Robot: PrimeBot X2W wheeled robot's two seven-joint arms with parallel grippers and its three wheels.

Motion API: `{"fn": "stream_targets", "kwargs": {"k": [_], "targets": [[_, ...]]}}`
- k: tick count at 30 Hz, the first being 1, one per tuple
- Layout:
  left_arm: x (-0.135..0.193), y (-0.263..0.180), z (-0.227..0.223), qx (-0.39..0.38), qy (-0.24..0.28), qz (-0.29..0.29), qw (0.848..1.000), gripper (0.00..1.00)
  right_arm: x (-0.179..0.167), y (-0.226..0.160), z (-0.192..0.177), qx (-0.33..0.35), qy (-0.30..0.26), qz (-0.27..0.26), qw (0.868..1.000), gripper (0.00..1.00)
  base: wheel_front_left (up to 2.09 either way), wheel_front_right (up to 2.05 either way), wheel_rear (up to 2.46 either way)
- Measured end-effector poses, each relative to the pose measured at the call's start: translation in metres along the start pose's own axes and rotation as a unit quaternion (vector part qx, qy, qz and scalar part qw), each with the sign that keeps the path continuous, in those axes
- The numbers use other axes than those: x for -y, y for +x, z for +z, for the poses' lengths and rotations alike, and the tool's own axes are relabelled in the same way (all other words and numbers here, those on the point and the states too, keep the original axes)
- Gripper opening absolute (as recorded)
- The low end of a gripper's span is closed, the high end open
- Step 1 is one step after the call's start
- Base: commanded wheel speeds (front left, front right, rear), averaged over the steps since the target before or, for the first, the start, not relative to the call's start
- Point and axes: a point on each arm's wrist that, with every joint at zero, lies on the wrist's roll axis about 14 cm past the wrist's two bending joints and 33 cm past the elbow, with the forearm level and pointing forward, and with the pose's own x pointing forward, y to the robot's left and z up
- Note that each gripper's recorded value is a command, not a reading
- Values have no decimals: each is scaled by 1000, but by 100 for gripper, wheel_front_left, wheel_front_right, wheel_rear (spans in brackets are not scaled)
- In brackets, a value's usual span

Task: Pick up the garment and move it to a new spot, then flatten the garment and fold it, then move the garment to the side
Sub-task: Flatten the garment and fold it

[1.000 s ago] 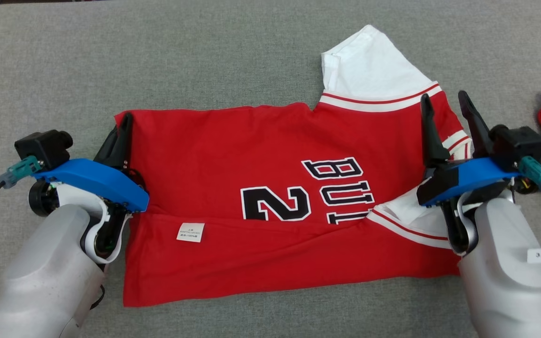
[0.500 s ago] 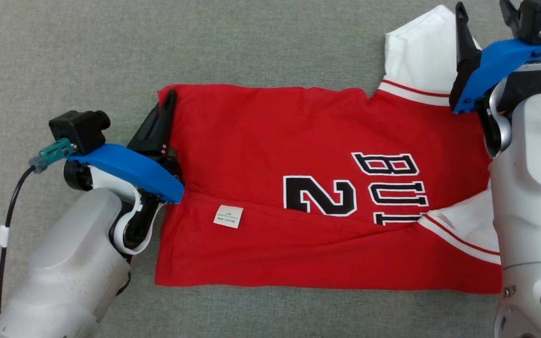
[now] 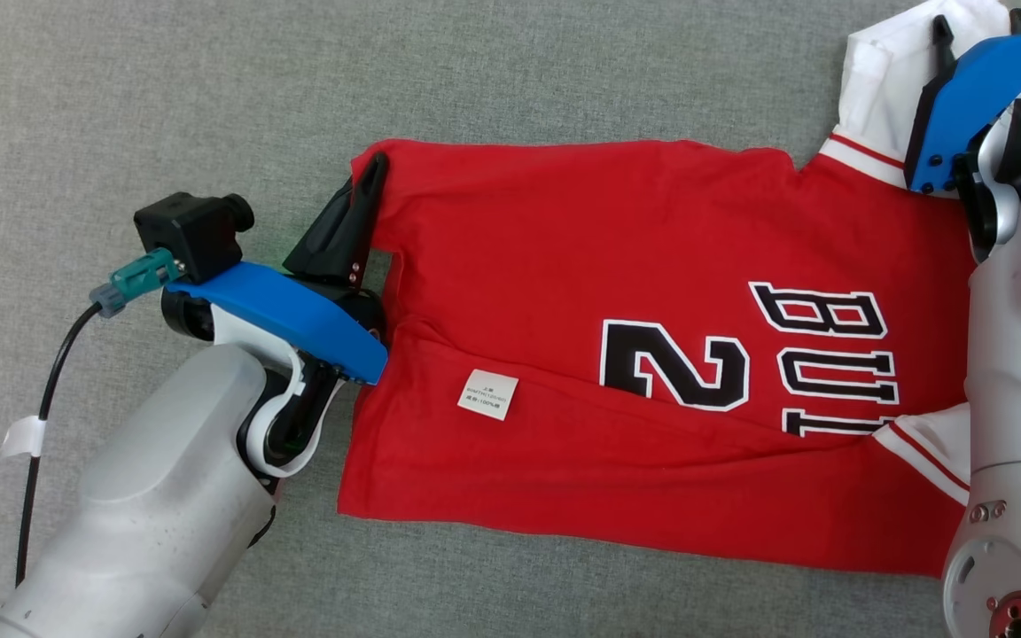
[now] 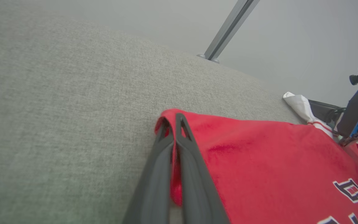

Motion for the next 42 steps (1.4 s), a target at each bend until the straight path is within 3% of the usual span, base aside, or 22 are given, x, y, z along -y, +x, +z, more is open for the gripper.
{"fn": "stream_targets", "kwargs": {"k": [2,7,14,22,31,42], "targets": [[-2,-1,1,0,1,2,1000,0,0,1,-1,-2,-1,-1,1000,0,0,0,0],[-6,-2,8,10,1,6,1000,0,5,1,8,24,1,-9,1000,0,0,0,0],[-4,-1,44,66,10,8,998,0,28,-17,47,131,25,-35,991,0,0,0,0],[5,-12,62,102,19,8,995,0,66,-63,75,244,87,-68,963,0,0,0,0],[24,-37,51,105,29,-2,994,0,82,-123,36,254,149,-75,953,0,0,0,0],[28,-87,-22,42,-9,31,999,0,66,-193,-78,174,228,-68,956,0,0,0,0]]}}
